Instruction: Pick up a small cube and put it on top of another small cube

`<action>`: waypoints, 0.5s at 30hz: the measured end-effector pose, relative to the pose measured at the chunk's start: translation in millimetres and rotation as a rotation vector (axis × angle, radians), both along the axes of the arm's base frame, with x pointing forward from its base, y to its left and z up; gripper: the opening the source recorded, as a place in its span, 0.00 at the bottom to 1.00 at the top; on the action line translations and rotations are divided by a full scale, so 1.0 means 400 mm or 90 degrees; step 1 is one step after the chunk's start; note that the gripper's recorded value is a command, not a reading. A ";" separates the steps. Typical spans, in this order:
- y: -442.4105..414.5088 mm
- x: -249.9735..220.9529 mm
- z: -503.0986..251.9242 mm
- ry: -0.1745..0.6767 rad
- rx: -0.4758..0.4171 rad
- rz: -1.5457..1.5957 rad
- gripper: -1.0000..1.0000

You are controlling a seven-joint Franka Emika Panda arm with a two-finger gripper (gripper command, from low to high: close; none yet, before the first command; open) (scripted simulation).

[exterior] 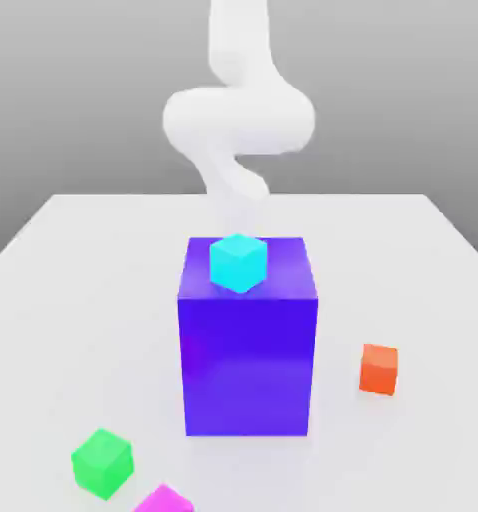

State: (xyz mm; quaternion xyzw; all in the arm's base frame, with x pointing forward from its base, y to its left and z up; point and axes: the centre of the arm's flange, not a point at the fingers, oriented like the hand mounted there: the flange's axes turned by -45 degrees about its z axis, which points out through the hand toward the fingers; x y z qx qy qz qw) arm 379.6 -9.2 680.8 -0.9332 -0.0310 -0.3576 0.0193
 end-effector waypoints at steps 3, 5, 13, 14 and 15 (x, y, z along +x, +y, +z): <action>-0.021 0.097 -0.105 0.050 -0.001 0.063 0.50; -0.030 0.153 -0.179 0.080 -0.003 0.101 0.50; -0.053 0.320 -0.502 0.188 -0.026 0.237 0.50; -0.055 0.334 -0.544 0.200 -0.031 0.253 0.50; -0.057 0.346 -0.586 0.213 -0.036 0.268 0.50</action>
